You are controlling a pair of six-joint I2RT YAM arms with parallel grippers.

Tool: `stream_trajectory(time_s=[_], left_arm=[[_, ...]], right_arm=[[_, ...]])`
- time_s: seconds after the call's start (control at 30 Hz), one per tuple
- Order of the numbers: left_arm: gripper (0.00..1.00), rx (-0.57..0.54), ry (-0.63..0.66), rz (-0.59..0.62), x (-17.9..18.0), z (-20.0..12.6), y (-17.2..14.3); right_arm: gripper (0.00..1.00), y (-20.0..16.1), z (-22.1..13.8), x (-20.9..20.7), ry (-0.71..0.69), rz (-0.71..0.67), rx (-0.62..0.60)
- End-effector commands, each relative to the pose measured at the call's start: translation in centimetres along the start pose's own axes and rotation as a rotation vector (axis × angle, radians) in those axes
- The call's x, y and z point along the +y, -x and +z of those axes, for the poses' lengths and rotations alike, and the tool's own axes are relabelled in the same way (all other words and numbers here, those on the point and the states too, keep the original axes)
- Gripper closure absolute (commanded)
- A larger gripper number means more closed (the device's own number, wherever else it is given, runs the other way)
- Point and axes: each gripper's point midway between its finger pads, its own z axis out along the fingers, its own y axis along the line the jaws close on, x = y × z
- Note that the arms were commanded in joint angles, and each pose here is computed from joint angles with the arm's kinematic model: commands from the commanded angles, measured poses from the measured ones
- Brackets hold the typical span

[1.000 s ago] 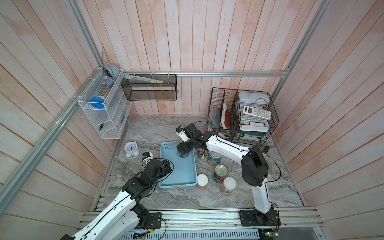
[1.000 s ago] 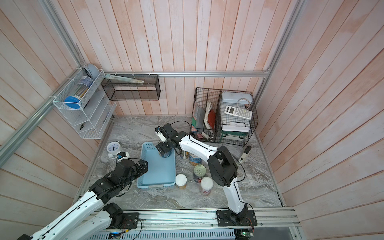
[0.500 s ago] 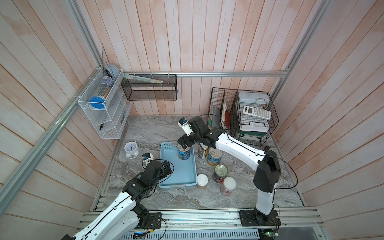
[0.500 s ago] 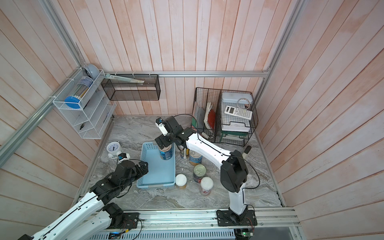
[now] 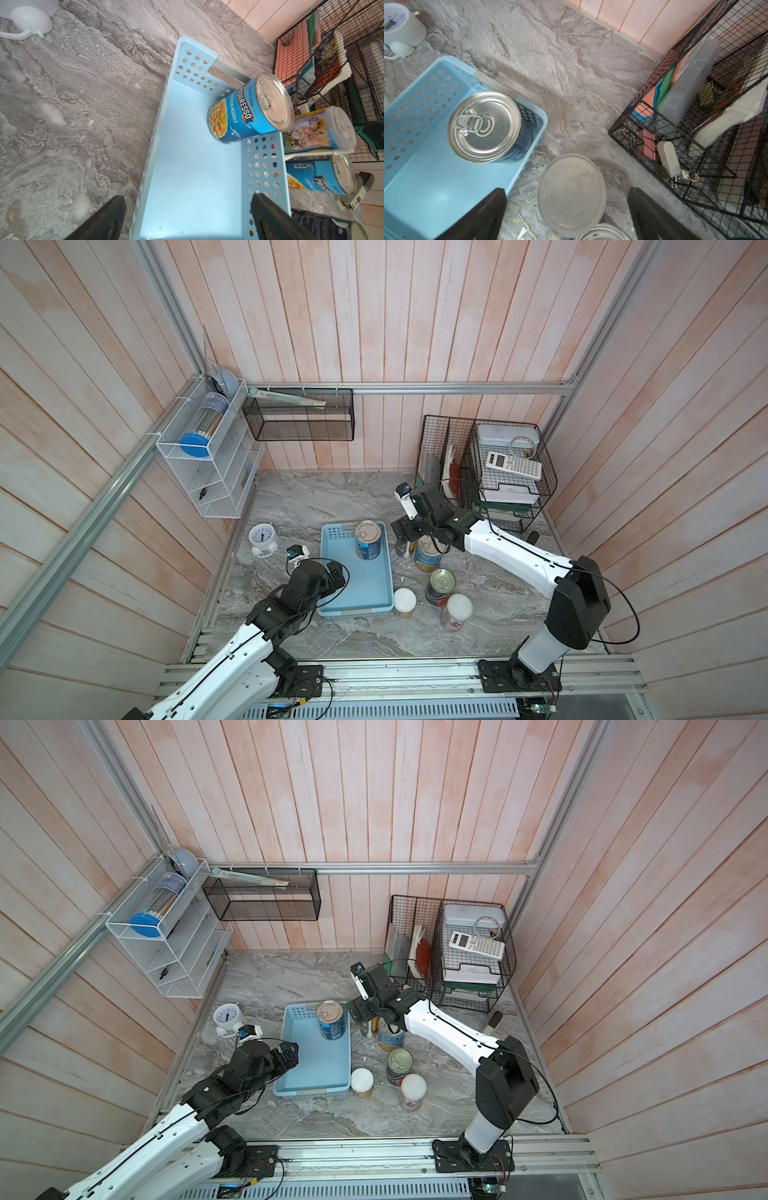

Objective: Put the canned food in the basket
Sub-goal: Place the canned food in the basket, then pick up the canned food from the center of the board.

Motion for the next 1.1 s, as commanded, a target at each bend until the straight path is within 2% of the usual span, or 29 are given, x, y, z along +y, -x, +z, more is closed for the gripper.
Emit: stream_trajectory(time_s=[0.0,0.27,0.67,0.7,0.77,0.87,1.07], left_arm=[[0.00,0.010,-0.002,0.016,0.3,0.4,-0.5],[0.00,0.010,0.008,0.019,0.5,0.4,-0.6],[0.00,0.003,0.011,0.028,0.5,0.3,-0.3],[0.00,0.001,0.011,0.029,0.5,0.2,-0.3],[0.00,-0.004,0.025,0.031,0.7,0.2,-0.2],[0.00,-0.020,0.035,0.035,0.9,-0.2,0.2],[0.00,-0.043,0.064,0.028,1.6,-0.3,1.2]], right_arm=[[0.02,-0.7,1.1,-0.2,0.020,0.032,0.013],[0.02,-3.0,3.4,0.1,0.039,0.041,0.087],[0.26,-5.8,4.6,0.2,0.046,0.057,0.206],[0.26,-5.7,4.6,0.2,0.047,0.046,0.205],[0.34,-5.1,4.2,0.2,0.050,0.032,0.194],[0.42,-3.9,3.1,0.0,0.043,0.041,0.147],[0.44,-1.5,-0.3,-0.4,0.006,0.022,0.065]])
